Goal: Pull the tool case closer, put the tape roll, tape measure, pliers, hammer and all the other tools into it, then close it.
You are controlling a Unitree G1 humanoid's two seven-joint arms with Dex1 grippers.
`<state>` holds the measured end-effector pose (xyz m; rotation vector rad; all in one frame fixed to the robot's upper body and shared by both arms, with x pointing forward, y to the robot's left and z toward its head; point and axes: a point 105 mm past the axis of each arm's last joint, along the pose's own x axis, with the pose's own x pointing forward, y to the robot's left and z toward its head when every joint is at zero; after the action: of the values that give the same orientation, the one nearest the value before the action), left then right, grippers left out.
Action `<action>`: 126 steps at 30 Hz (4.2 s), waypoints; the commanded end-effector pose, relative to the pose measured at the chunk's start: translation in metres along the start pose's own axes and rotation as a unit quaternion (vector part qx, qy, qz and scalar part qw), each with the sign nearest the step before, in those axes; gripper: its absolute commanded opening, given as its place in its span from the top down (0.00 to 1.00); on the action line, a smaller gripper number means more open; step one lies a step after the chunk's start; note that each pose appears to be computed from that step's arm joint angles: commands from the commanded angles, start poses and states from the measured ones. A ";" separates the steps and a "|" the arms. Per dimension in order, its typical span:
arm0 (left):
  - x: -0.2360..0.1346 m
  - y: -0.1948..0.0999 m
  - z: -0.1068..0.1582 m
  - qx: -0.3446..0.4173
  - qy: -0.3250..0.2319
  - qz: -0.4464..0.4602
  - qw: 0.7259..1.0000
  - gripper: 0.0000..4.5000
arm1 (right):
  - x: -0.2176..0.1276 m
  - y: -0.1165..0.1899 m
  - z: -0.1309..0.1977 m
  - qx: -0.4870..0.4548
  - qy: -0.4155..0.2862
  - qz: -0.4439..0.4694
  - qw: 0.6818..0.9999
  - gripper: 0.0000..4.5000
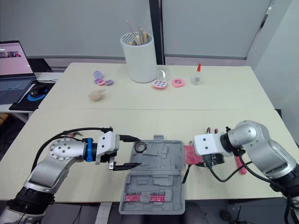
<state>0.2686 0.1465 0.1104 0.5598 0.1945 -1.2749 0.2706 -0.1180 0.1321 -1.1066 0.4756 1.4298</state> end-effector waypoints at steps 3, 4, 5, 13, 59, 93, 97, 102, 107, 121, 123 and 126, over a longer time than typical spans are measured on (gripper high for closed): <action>0.000 0.004 0.010 0.013 -0.005 0.015 1.000 0.00 | 0.018 -0.027 0.011 -0.015 0.030 0.029 0.999 0.30; 0.002 0.003 0.010 0.012 -0.006 0.014 1.000 0.00 | 0.024 -0.031 0.011 -0.013 0.034 0.033 0.999 0.30; 0.003 0.002 0.011 0.010 -0.005 0.011 1.000 0.00 | 0.028 -0.035 0.010 -0.015 0.039 0.036 0.998 0.30; 0.009 0.003 0.007 0.015 0.000 0.014 1.000 0.00 | 0.054 -0.051 0.002 -0.016 0.059 0.041 0.997 0.30; 0.019 -0.007 0.002 0.010 -0.013 0.000 1.000 0.00 | 0.039 -0.074 0.044 -0.049 -0.093 -0.019 0.994 0.00; 0.016 0.008 0.013 0.016 -0.024 0.004 1.000 0.00 | 0.090 -0.045 -0.024 0.139 -0.174 -0.091 0.971 0.64; 0.015 0.008 0.015 0.017 -0.023 0.003 1.000 0.00 | 0.105 -0.031 -0.037 0.165 -0.152 -0.068 0.972 0.64; 0.013 0.009 0.016 0.013 -0.022 0.006 1.000 0.00 | 0.127 -0.013 -0.057 0.201 -0.108 -0.032 0.973 0.64; 0.009 0.011 0.015 -0.003 -0.027 0.013 1.000 0.00 | 0.126 -0.021 -0.053 0.196 -0.132 -0.051 0.970 0.64; -0.096 0.042 -0.037 -0.108 -0.031 0.249 0.962 0.00 | 0.012 -0.047 -0.012 0.173 -0.254 -0.260 0.915 0.64; -0.125 0.039 -0.054 -0.137 -0.018 0.305 0.942 0.00 | -0.010 -0.035 -0.031 0.197 -0.219 -0.295 0.909 0.64; -0.154 0.029 -0.069 -0.164 -0.003 0.349 0.923 0.00 | -0.030 -0.019 -0.052 0.236 -0.180 -0.325 0.898 0.64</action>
<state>0.2634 0.3047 0.1089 0.2647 0.2280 -0.5712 0.3045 -0.1693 0.1184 -0.5063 0.1959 0.8623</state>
